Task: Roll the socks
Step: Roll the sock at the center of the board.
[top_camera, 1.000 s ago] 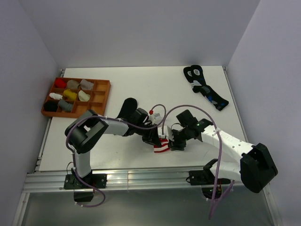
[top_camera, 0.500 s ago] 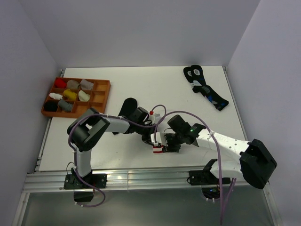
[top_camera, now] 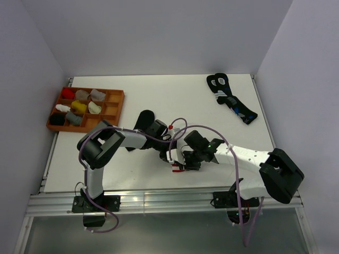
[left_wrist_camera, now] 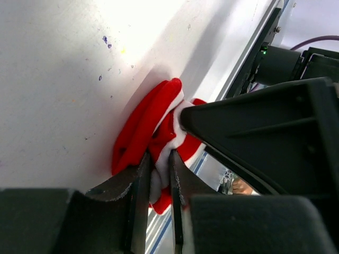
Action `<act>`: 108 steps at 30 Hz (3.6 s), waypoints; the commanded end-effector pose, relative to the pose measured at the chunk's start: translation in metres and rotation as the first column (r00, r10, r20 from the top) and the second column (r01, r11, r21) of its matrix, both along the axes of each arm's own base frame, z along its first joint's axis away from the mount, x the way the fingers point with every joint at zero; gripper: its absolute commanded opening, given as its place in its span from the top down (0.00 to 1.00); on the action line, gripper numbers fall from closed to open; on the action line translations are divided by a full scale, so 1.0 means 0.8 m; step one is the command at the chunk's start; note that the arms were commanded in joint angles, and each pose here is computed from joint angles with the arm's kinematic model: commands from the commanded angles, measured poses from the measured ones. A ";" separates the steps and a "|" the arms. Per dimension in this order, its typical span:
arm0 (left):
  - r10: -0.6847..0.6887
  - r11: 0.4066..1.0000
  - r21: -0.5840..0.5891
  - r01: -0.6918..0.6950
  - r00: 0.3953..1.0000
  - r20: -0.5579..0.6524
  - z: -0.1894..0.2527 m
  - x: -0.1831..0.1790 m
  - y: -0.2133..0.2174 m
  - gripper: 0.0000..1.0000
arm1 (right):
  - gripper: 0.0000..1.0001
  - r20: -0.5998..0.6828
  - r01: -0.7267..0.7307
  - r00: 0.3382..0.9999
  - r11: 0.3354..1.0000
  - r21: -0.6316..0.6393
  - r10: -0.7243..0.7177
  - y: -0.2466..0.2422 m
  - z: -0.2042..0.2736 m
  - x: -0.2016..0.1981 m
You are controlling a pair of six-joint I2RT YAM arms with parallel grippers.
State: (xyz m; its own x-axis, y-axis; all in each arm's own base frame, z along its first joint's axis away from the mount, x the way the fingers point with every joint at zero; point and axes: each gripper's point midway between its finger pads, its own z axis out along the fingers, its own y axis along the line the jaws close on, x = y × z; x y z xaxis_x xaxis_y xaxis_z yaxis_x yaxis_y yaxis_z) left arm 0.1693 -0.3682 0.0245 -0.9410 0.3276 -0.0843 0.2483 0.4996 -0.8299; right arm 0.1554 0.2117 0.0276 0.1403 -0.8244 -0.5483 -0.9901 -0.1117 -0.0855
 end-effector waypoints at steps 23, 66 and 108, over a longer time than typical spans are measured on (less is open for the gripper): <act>0.500 0.864 -0.086 -0.496 0.827 0.256 0.008 0.053 0.052 0.62 | 0.80 -0.339 0.146 0.924 0.982 -0.119 -0.178 -0.014 -0.007 0.005; 0.251 0.949 -0.310 -0.061 0.741 0.623 0.063 0.014 -0.010 0.48 | 0.80 -0.604 0.183 0.728 0.941 -0.285 -0.324 -0.025 -0.017 0.029; 0.095 0.990 0.034 -0.135 0.834 0.543 -0.049 0.014 -0.003 1.00 | 0.46 -0.459 0.395 0.769 0.895 -0.205 -0.445 -0.031 0.007 0.074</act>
State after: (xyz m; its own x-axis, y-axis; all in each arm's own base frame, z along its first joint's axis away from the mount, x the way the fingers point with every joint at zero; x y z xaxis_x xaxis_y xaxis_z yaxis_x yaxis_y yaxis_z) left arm 0.1970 -0.3983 0.0425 -0.7136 0.1259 -0.6892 0.6522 0.4787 -0.5878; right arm 0.1877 0.1749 0.0231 -0.5385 -0.8117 -0.2262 -0.7855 0.3864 0.4833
